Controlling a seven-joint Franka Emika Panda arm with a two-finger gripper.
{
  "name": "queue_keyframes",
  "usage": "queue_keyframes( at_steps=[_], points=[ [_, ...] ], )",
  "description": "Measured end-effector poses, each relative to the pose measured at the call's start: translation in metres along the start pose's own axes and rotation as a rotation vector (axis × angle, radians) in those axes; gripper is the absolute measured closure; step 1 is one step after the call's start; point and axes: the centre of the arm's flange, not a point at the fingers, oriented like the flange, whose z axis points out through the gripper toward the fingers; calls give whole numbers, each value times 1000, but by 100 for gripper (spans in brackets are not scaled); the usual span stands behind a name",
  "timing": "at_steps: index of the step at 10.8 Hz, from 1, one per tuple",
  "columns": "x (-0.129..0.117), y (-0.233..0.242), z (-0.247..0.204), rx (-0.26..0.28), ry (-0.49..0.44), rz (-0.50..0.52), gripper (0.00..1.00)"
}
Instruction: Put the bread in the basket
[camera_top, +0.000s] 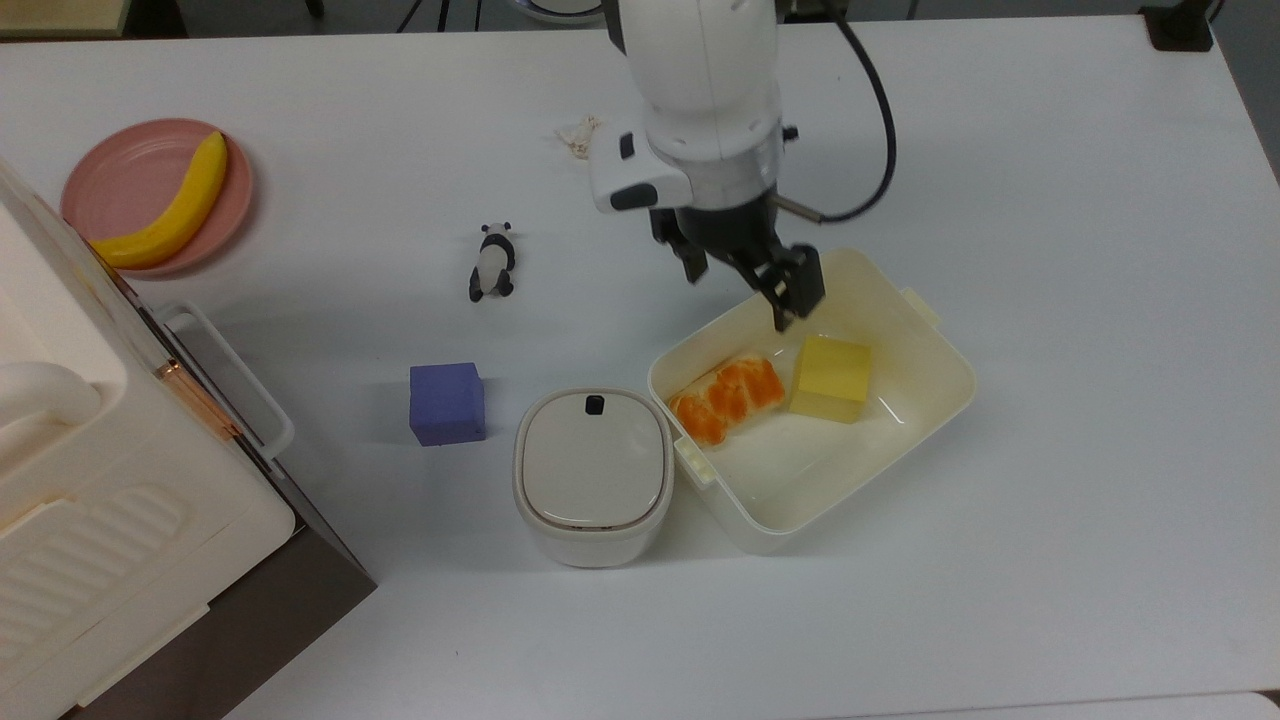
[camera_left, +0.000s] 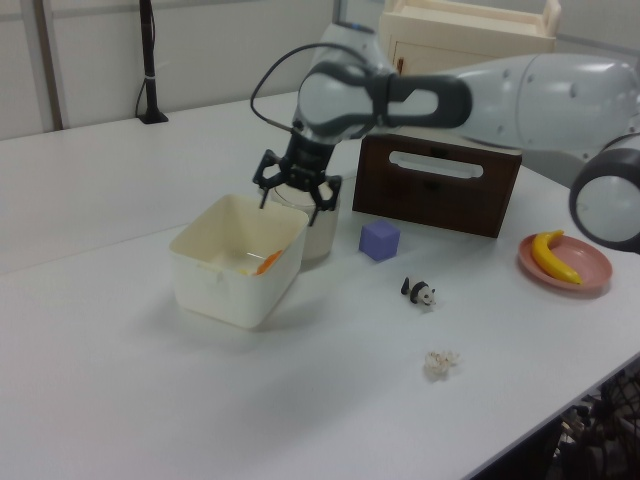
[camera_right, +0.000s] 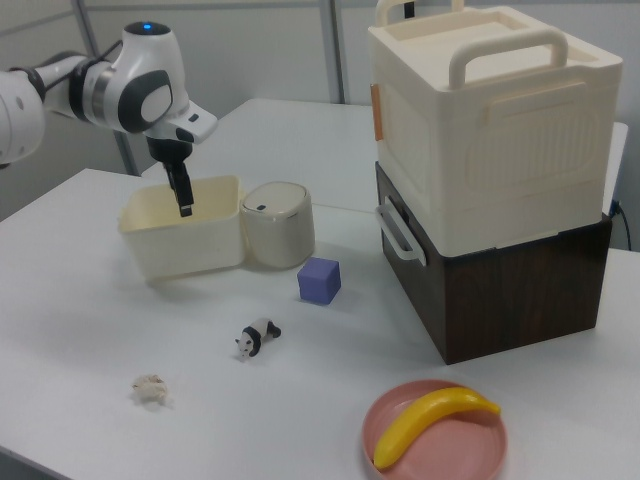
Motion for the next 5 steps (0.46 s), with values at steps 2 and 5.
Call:
queue_keyframes(
  at_steps=[2, 5],
  points=[
    [-10, 25, -15, -124, -116, -160, 0],
    [-9, 50, -15, -279, -153, -453, 0]
  ],
)
